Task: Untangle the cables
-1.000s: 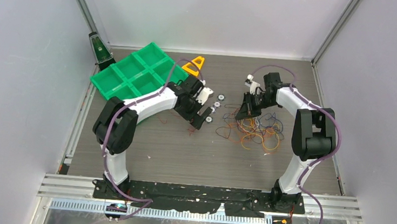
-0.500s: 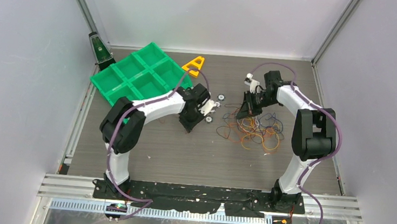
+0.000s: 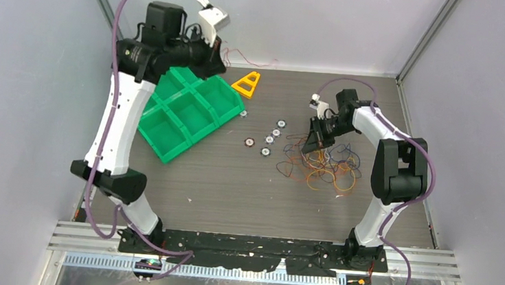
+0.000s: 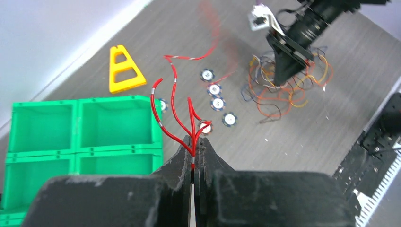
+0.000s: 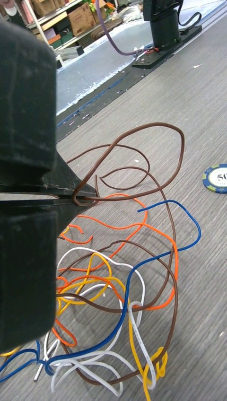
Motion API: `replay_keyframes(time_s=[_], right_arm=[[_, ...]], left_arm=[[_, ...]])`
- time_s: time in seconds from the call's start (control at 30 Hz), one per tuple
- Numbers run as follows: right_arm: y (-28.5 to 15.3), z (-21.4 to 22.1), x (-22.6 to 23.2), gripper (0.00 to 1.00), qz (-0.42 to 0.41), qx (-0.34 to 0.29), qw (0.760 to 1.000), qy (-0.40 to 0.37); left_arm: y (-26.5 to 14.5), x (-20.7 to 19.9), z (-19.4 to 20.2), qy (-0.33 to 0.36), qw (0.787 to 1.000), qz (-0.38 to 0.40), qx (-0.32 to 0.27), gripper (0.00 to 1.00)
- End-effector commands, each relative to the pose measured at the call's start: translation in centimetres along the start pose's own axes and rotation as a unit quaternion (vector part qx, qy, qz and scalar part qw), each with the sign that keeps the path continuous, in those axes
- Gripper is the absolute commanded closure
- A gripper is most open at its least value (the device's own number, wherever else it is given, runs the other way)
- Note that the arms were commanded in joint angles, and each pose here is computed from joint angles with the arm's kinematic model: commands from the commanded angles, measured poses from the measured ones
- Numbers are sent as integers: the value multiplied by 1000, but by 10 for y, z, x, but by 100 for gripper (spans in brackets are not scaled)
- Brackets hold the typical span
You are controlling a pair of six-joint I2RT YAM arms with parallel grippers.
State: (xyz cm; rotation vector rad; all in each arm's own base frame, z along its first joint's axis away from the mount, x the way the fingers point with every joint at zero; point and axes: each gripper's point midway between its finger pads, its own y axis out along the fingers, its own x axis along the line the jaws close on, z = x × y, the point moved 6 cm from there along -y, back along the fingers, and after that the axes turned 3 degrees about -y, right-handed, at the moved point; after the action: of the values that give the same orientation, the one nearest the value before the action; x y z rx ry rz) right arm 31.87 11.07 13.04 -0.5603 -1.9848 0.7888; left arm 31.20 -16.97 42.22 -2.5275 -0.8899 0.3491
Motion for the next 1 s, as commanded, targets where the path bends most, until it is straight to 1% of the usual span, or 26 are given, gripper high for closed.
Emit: replay_keyframes(time_s=[0.0,0.07,0.23,0.43,0.5,0.63,0.77,0.97], right_arm=[[-11,-11,7,95,-8,-11,1000,-28],[-11,-12,6,95,-9,-10,1000,-28],[-10,-14,4,95,-6,-5,1000,-26],[-7,-17,-1,95,-6,0,1000,-22],[-6,-19,-2,95,-6,1,1000,-21],[-4,-22,-5,95,-5,5,1000,-19],[-3,-25,-8,95,-5,8,1000,-17],[-3,-28,-10,95,-2,14,1000,-16]], left_arm=[[16,31,0,-40,999,15,14,100],[19,51,-10,-43,999,-8,-16,100],[31,99,-22,-46,995,-54,-73,100],[41,163,-23,-82,984,-98,-123,100],[43,179,-21,-83,982,-103,-134,100],[57,199,-17,-76,981,-103,-146,100],[74,217,-13,-91,977,-112,-157,100],[95,255,22,-124,973,-144,-131,100]])
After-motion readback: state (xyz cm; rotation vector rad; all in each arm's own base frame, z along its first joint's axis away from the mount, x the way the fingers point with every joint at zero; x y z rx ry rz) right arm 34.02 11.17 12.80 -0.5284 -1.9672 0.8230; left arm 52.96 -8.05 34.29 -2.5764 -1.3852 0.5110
